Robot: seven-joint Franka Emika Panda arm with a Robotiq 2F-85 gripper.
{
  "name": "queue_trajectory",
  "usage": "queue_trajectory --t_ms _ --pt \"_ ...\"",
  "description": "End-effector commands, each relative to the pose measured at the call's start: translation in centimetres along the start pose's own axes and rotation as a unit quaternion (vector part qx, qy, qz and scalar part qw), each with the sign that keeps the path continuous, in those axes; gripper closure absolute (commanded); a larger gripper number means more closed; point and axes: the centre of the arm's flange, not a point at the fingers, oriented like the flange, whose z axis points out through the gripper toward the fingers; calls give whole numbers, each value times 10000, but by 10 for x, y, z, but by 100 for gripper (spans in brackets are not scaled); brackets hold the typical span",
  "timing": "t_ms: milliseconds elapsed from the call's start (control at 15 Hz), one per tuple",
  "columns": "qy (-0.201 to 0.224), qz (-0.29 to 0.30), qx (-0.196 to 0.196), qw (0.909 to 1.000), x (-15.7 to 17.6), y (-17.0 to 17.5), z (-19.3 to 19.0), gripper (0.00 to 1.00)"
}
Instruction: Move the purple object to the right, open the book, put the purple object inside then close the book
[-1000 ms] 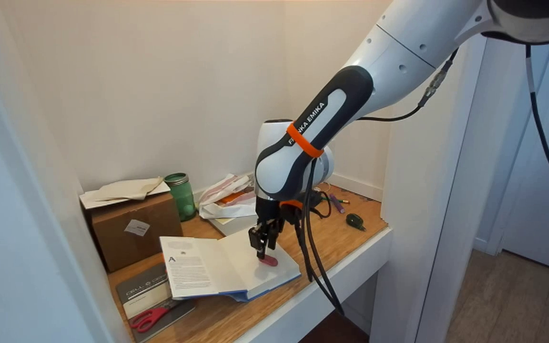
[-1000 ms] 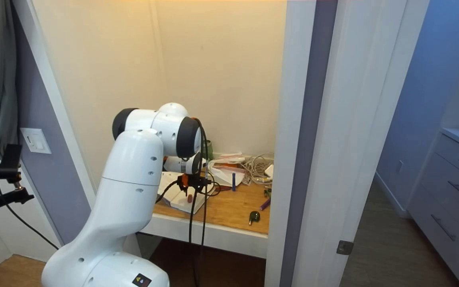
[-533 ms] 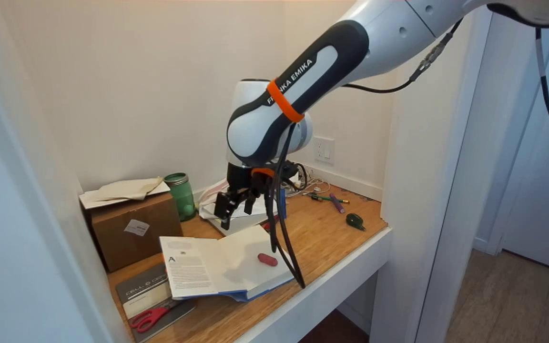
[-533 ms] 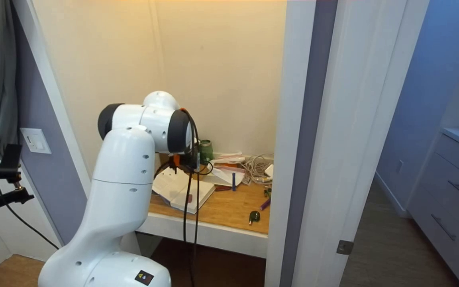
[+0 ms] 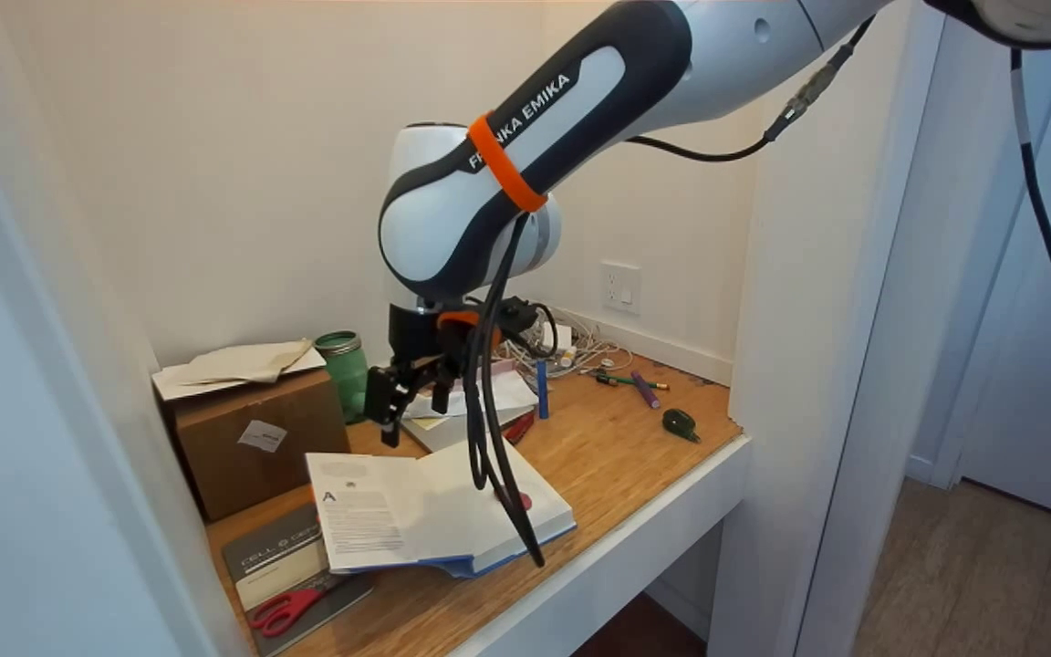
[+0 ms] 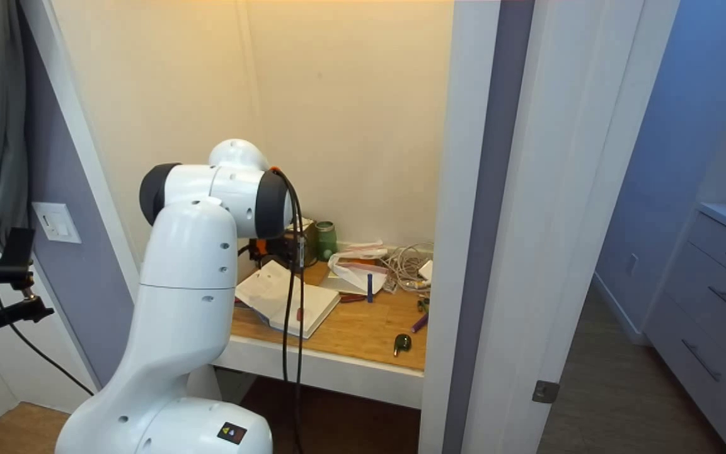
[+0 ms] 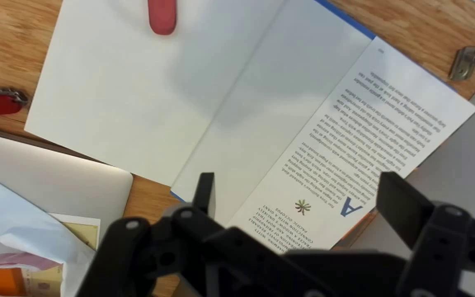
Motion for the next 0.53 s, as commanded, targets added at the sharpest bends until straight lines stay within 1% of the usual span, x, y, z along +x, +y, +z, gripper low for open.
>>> queue_trajectory --t_ms 0,200,467 --pt "98 -149 267 9995 2 -15 -1 0" --pt "158 -668 534 9962 13 -56 7 0" --pt "171 -920 478 9945 17 -95 19 0"
